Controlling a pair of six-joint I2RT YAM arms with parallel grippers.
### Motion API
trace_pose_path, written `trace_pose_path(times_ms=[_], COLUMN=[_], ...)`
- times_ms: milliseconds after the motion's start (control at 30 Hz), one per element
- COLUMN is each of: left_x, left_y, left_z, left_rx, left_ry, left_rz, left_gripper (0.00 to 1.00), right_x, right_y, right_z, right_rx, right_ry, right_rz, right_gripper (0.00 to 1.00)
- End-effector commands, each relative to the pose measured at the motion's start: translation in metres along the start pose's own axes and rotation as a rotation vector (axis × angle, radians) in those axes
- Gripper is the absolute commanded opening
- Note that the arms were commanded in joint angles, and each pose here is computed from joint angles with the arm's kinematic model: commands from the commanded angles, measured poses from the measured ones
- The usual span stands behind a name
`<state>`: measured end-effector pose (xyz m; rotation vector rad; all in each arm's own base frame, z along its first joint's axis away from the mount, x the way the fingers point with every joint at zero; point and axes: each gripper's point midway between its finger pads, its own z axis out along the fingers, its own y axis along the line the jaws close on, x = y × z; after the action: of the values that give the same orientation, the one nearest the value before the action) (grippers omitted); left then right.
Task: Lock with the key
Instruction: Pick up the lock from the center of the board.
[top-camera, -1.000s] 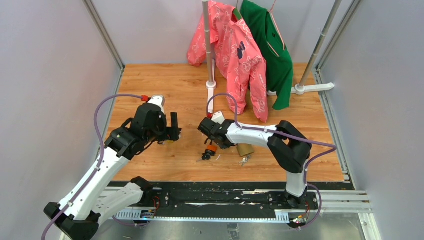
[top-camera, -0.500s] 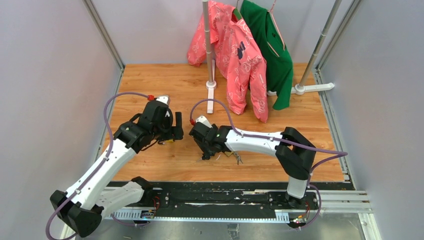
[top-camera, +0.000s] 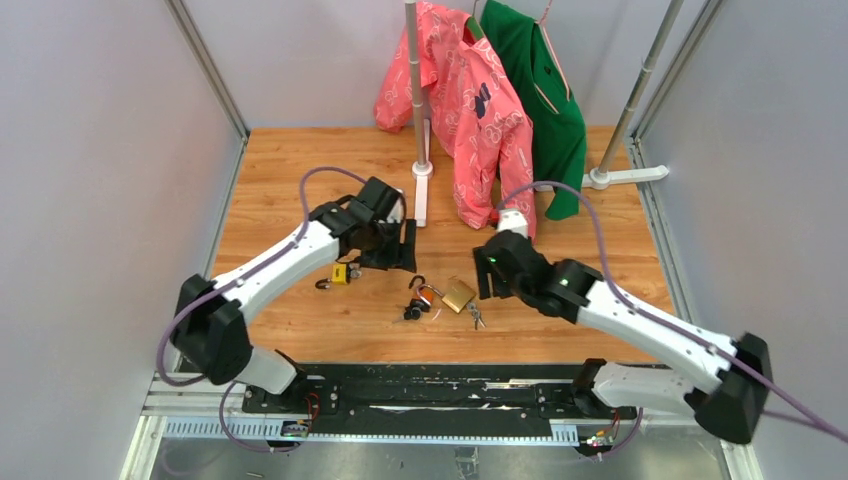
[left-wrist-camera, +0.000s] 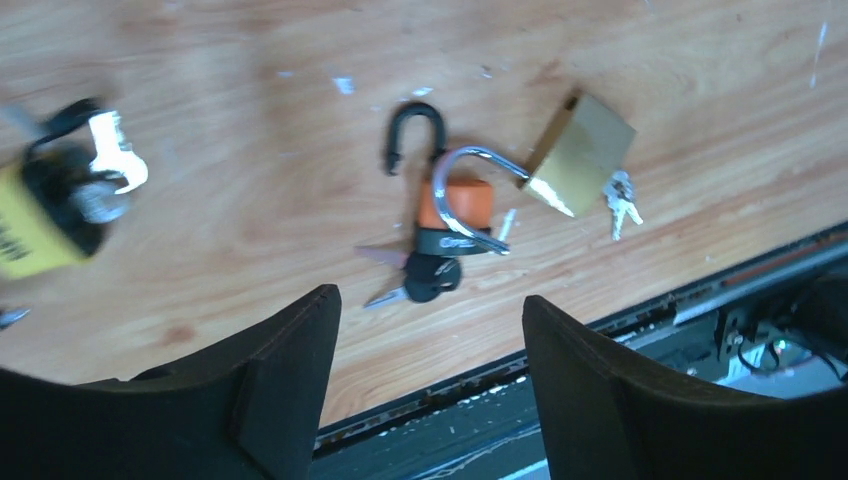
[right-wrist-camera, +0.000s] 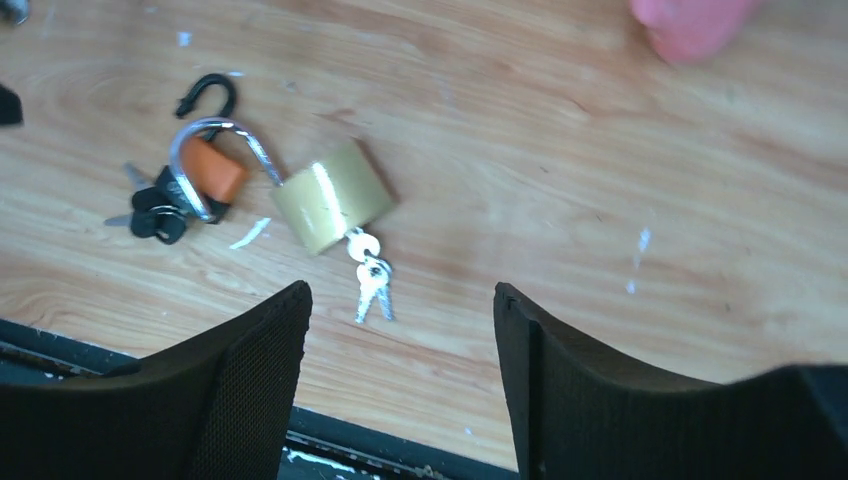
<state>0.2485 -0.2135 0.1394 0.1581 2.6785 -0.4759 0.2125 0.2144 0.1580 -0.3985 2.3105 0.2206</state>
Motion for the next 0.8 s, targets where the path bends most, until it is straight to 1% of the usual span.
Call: trace_pose_path(times_ms=[0, 33, 167, 300, 400, 533, 667, 767], left_x=[0.011, 0.015, 0.021, 0.034, 0.039, 0.04, 0.043, 0.046], left_y=[-0.042, -0.041, -0.04, -0.04, -0.033, -0.026, -0.025, -0.031], left_z=[0.027, 0.035, 0.05, 0.066, 0.082, 0.089, 0.093, 0.1], left_rx=[0.14, 0.131, 0.126, 0.135, 0.1, 0.082, 0.086, 0.117], left_ry=[0.107, 0.132, 0.164, 0.242, 0.278, 0.298, 0.323, 0.343], left_rz=[-0.022, -0.039, -0.074, -0.096, -0.115, -0.152, -0.153, -0.176], left_gripper=[0.68, 0.65, 0.65, 0.64, 0.58, 0.54, 0.52, 0.47], right_x=[0.038, 0.041, 0.047, 0.051, 0.051, 0.052, 0.054, 0.054], right_y=[-0.048, -0.055, -0.067, -0.068, -0.067, -0.069, -0.07, -0.07], right_z=[-0.013, -0.019, -0.027, -0.028, -0.028, -0.029, -0.028, -0.028], right_rx=[0.11, 0.126, 0.17, 0.178, 0.175, 0.181, 0.186, 0.186], right_ry=[0.058, 0.058, 0.063, 0.068, 0.07, 0.07, 0.075, 0.077], right_rz=[0.169, 0.184, 0.196, 0.214, 0.22, 0.218, 0.221, 0.222], right_gripper=[0.7, 0.69, 0.69, 0.68, 0.68, 0.68, 0.68, 0.67])
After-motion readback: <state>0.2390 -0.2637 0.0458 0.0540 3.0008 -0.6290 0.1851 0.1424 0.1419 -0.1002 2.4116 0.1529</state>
